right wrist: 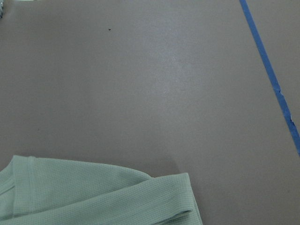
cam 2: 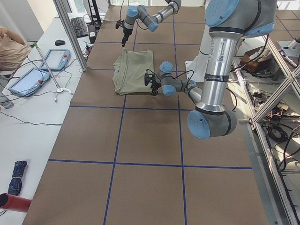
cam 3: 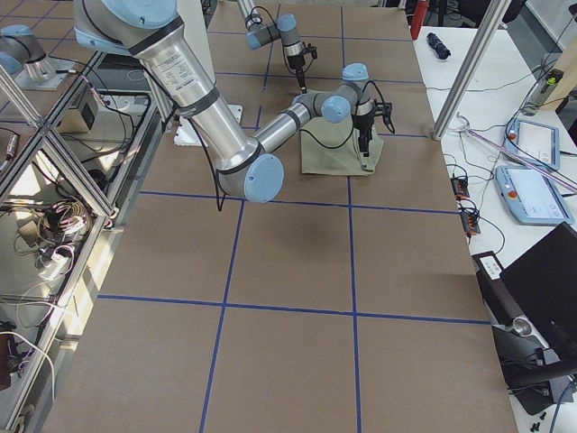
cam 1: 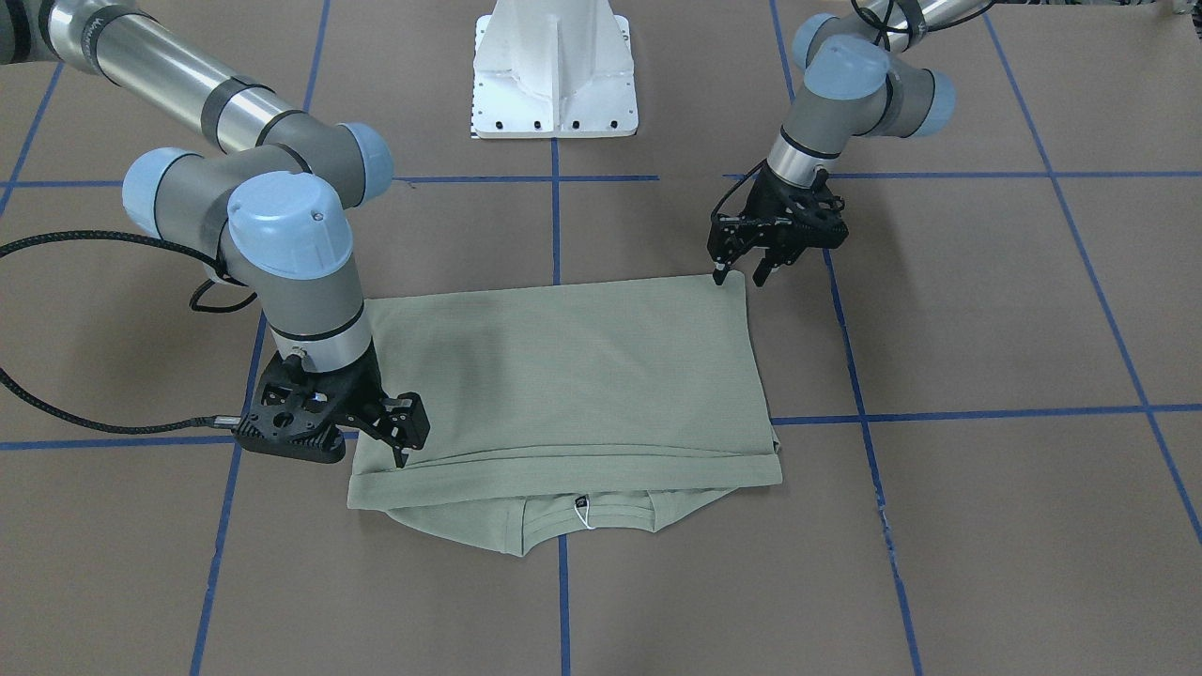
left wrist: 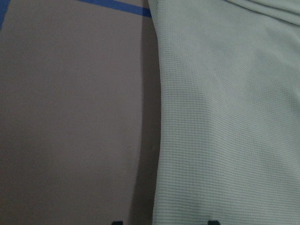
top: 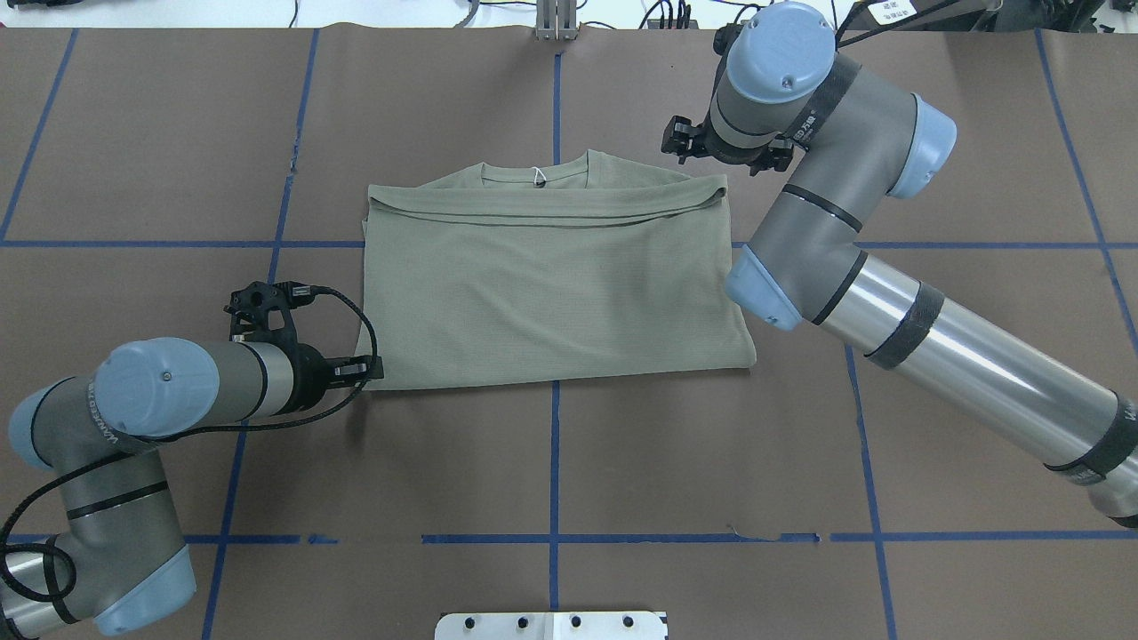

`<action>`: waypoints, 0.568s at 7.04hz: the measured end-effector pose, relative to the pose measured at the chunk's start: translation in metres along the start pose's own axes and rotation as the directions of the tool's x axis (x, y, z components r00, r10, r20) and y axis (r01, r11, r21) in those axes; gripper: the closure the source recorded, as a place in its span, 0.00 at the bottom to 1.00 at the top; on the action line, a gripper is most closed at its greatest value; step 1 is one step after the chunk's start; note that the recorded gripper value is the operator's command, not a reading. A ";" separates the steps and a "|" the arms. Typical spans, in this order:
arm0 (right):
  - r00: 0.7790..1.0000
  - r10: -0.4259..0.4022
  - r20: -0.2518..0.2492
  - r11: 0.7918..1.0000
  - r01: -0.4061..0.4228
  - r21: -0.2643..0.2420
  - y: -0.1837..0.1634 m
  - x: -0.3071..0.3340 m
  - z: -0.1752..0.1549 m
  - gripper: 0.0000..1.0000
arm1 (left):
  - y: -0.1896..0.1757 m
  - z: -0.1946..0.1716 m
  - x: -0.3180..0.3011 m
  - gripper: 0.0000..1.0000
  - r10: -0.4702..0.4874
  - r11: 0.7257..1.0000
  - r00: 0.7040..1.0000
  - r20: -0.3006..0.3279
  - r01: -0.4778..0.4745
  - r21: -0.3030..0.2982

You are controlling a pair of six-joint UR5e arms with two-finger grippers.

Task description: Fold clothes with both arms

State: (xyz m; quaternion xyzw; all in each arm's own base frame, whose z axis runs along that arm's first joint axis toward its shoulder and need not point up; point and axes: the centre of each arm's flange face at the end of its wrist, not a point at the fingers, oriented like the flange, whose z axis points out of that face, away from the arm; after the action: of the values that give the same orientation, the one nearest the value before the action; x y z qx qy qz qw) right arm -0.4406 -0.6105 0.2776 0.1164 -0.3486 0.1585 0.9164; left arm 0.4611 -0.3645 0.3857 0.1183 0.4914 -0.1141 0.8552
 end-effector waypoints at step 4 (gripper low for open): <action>1.000 -0.001 0.001 1.000 0.001 0.000 0.000 0.000 0.000 0.00 | 0.001 -0.001 0.006 1.00 -0.025 1.000 1.000 -0.010 0.025 -0.002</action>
State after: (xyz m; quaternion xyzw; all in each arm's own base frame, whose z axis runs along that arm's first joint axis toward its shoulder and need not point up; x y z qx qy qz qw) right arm -0.4407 -0.6106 0.2771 0.1168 -0.3487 0.1579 0.9164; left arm 0.4634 -0.3634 0.3803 0.1120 0.4973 -0.1236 0.8514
